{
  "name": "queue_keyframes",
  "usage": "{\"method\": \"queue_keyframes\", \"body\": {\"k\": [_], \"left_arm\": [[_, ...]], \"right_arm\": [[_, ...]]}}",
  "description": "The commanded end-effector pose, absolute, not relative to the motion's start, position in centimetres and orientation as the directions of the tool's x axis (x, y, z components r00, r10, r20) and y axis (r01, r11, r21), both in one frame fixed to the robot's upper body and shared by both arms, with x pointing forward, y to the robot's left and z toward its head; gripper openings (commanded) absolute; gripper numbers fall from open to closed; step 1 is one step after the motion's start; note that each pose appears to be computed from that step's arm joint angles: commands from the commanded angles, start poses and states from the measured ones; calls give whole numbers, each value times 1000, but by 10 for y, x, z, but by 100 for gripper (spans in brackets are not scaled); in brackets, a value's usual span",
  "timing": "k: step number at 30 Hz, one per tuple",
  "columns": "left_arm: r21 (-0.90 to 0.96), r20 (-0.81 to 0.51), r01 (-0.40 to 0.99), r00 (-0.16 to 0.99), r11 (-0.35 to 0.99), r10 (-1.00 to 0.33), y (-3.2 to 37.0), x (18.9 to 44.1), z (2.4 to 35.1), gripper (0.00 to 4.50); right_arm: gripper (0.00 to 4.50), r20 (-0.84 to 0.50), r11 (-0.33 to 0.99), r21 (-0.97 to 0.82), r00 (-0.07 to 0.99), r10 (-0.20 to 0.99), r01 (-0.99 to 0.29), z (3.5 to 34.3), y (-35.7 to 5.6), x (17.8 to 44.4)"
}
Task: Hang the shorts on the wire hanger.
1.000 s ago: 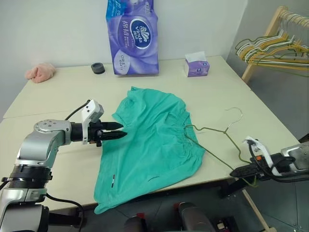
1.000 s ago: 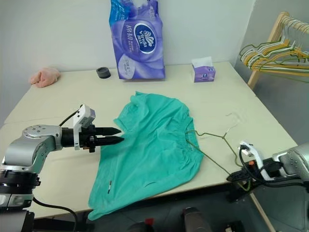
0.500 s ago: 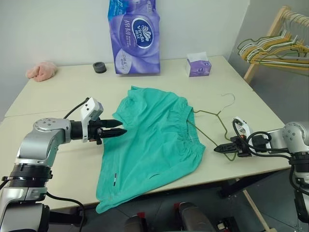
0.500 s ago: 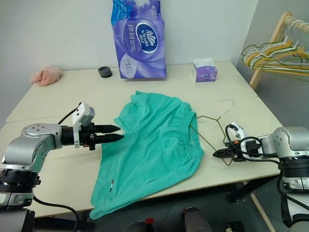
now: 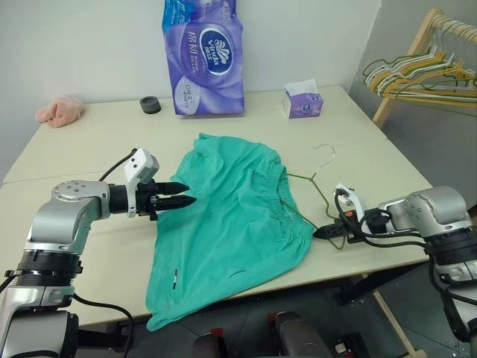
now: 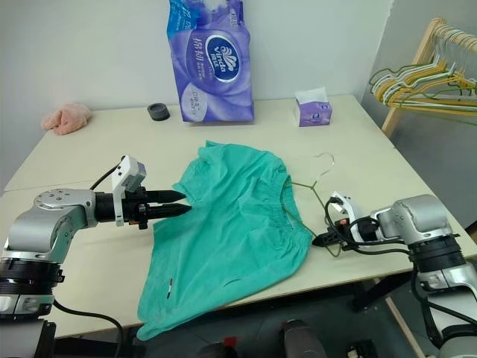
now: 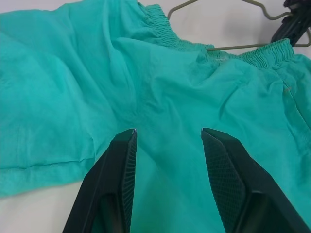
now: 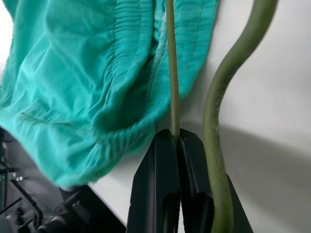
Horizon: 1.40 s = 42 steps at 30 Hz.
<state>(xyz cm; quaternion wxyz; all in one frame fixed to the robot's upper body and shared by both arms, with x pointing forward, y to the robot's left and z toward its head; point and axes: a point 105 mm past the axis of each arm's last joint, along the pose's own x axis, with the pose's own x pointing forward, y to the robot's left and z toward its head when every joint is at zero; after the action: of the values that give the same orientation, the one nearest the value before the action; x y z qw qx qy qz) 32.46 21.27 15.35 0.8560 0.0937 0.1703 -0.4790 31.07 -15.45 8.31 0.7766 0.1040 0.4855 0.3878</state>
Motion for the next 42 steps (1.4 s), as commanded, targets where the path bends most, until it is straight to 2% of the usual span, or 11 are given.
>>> {"method": "queue_keyframes", "body": {"k": [1, 9, 13, 16, 22, 24, 29, 32, 38, 42], "left_arm": [[35, -343, 857, 494, 514, -799, 211, 325, 169, 222], [36, -316, 844, 518, 536, -795, 211, 329, 173, 222], [54, -265, 782, 611, 621, -746, 220, 343, 182, 222], [78, -198, 708, 701, 702, -685, 233, 359, 198, 273], [199, -68, 672, 736, 714, -674, 235, 373, 248, 447], [275, -67, 703, 694, 656, -716, 225, 370, 266, 449], [396, -163, 780, 579, 485, -799, 207, 358, 284, 449], [431, -301, 822, 519, 372, -800, 206, 353, 269, 449], [467, -417, 835, 497, 290, -761, 213, 356, 250, 449], [477, -523, 855, 463, 204, -715, 213, 358, 216, 449]], "right_arm": [[0, -635, 666, 514, 283, 719, -540, 96, -148, 329], [0, -537, 611, 538, 323, 779, -581, 114, -120, 346], [0, -466, 583, 483, 372, 803, -653, 139, -111, 350], [0, -423, 572, 382, 413, 807, -726, 160, -104, 351], [0, -442, 552, 75, 469, 765, -831, 164, -88, 347], [0, -450, 518, -49, 482, 752, -854, 163, -83, 347], [0, -478, 403, -257, 478, 737, -878, 160, -74, 343], [0, -481, 341, -360, 486, 729, -868, 160, -71, 342], [0, -469, 282, -441, 487, 737, -852, 164, -66, 340], [0, -459, 231, -503, 483, 745, -833, 168, -62, 334]]}}
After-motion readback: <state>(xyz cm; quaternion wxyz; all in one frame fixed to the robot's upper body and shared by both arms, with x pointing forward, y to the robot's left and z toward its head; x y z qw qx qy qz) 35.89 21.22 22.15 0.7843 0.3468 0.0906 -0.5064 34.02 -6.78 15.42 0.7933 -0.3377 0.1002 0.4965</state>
